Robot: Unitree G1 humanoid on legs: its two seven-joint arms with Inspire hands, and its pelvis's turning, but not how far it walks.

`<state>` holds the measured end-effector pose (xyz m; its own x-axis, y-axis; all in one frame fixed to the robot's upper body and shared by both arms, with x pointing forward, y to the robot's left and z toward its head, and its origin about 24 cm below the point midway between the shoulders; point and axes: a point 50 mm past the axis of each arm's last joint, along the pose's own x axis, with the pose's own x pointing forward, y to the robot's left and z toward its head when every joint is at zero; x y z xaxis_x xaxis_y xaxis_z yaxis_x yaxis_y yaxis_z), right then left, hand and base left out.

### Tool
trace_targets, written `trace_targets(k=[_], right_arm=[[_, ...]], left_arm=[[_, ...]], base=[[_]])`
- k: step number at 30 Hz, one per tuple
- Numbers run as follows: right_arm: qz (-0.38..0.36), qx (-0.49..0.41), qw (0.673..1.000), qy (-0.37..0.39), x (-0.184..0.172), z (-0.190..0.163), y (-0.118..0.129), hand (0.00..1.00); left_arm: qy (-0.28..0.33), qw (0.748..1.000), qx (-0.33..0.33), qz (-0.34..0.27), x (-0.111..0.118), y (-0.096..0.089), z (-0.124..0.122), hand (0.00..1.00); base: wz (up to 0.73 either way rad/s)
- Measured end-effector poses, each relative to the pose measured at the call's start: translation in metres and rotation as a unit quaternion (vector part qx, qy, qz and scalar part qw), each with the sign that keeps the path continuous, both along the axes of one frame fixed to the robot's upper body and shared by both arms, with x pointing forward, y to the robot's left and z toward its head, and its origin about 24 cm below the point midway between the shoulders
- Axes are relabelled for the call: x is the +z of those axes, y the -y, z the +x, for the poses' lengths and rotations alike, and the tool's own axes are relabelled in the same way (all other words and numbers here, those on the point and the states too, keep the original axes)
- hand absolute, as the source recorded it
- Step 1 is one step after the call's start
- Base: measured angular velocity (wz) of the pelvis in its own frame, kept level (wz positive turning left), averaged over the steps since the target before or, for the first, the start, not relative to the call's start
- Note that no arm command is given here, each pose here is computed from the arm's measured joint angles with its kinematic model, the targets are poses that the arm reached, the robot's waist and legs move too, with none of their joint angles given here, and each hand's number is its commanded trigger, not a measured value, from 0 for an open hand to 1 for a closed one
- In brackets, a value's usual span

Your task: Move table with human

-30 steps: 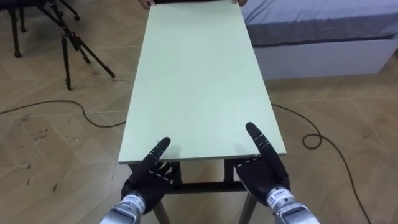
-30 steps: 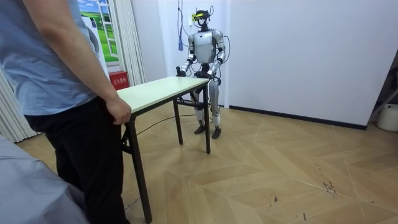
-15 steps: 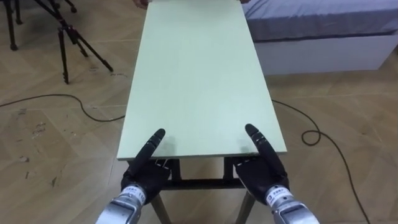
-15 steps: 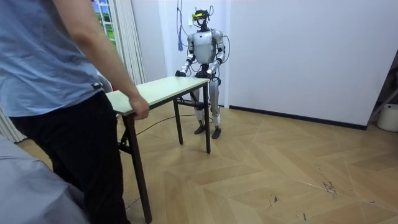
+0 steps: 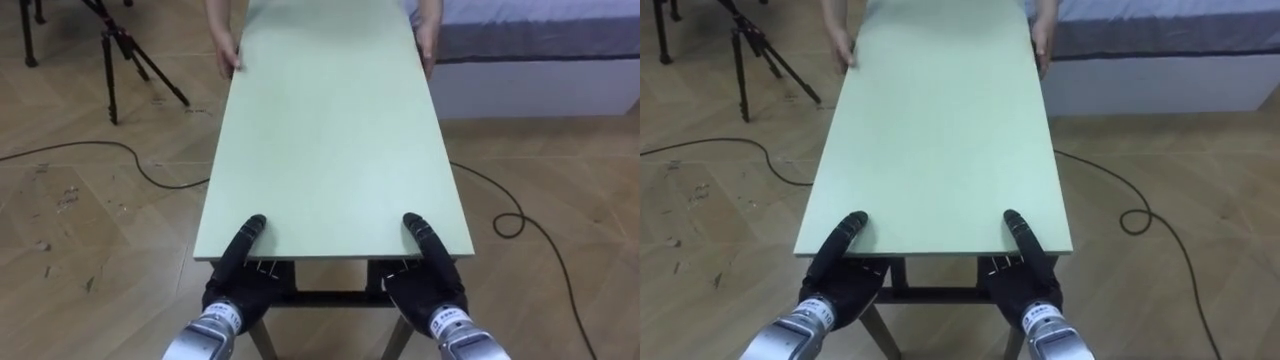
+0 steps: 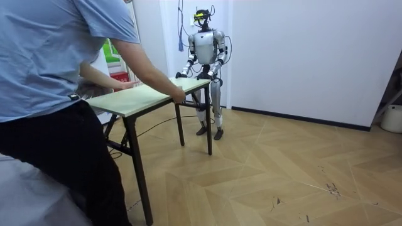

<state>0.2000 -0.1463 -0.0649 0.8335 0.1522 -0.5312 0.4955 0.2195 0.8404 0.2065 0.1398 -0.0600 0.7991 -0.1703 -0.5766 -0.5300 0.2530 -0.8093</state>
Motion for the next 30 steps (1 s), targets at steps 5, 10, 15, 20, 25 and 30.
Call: trace_targets(k=[5,10,15,20,25,30], right_arm=[[0.001,-0.001,1.000,0.000,0.000,0.000,0.000,1.00],[0.000,-0.002,1.000,0.000,0.001,0.001,0.000,1.00],[-0.009,-0.007,1.000,0.020,0.008,0.005,0.001,1.00],[-0.012,-0.005,0.999,0.051,0.021,0.011,0.000,1.00],[-0.005,-0.007,0.998,0.063,0.026,0.012,-0.002,1.00],[0.000,-0.015,0.998,0.066,0.026,0.007,-0.006,1.00]], left_arm=[[0.000,1.000,-0.002,0.005,0.000,0.000,0.000,1.00],[0.002,1.000,-0.003,0.007,0.000,0.001,0.000,1.00],[0.014,1.000,0.002,-0.001,0.002,0.007,0.002,1.00],[0.036,0.999,0.006,-0.011,0.010,0.009,0.003,1.00],[0.057,0.998,0.006,-0.007,0.019,0.009,0.002,1.00],[0.068,0.998,0.003,0.003,0.023,0.008,-0.001,1.00]], base=[[0.00],[0.00],[0.00],[0.00],[-0.03],[-0.07]])
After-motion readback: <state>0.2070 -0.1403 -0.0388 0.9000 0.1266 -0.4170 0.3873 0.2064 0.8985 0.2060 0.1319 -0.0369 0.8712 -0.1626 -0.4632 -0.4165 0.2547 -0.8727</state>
